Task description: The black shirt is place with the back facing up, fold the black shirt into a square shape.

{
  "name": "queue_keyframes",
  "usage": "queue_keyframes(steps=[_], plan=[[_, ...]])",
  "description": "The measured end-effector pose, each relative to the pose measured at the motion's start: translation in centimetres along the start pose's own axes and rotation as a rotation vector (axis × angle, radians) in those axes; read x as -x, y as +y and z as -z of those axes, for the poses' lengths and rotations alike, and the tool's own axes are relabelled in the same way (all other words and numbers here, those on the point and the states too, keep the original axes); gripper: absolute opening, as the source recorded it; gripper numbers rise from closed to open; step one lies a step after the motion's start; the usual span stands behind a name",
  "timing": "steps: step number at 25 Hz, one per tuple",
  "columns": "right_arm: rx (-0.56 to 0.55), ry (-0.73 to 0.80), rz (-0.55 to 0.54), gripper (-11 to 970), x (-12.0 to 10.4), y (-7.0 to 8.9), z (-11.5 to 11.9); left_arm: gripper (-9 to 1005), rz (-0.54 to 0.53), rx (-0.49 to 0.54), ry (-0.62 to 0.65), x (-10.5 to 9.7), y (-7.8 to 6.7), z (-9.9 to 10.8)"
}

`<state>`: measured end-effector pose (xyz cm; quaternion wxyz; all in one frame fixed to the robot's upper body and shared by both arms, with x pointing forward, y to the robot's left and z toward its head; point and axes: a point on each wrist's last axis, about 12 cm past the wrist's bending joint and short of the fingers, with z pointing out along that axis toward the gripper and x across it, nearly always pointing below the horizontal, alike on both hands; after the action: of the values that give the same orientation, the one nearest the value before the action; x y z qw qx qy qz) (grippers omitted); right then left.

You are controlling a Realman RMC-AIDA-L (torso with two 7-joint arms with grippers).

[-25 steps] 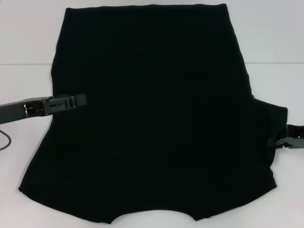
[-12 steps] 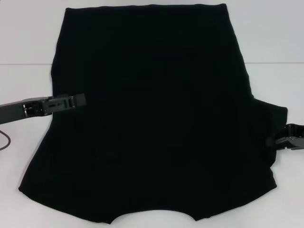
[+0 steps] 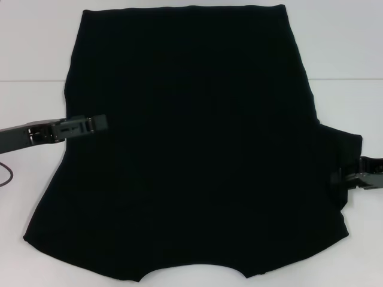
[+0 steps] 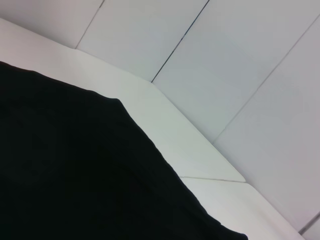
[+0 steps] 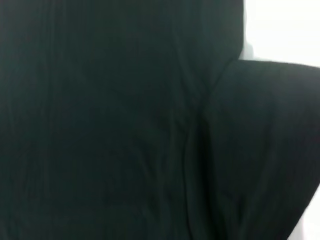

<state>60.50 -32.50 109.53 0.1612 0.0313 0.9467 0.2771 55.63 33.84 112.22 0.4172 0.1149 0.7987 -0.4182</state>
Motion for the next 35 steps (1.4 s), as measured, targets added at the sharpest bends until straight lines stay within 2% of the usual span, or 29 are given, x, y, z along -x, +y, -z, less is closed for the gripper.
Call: queue_keyframes(steps=[2,5,13,16,21,24,30,35], plan=[[-0.004,0.005,0.004,432,-0.1,0.0,-0.1,914,0.000,0.005,-0.002,0.0,0.1,0.0],[-0.005,0.010,0.014,262,-0.2,0.0,-0.2,914,0.000,0.004,-0.007,0.1,0.0,0.0],[-0.009,0.019,0.039,93,-0.1,0.4,-0.3,914,0.003,0.000,-0.013,0.1,0.0,0.0],[-0.036,-0.022,0.020,30,0.4,-0.5,0.7,914,0.004,-0.002,-0.012,0.0,0.0,0.0],[-0.083,-0.114,-0.030,15,1.6,-2.3,3.2,914,0.007,-0.010,-0.017,0.0,0.0,0.1],[-0.088,-0.140,-0.036,15,2.3,-2.6,4.1,914,0.012,-0.015,-0.033,0.0,-0.1,0.3],[-0.084,-0.153,-0.002,16,3.6,-1.6,4.5,913,0.015,-0.022,-0.054,0.1,-0.1,0.4],[-0.028,-0.162,0.018,17,4.4,-0.3,4.7,913,0.015,-0.023,-0.056,0.1,-0.1,0.4]])
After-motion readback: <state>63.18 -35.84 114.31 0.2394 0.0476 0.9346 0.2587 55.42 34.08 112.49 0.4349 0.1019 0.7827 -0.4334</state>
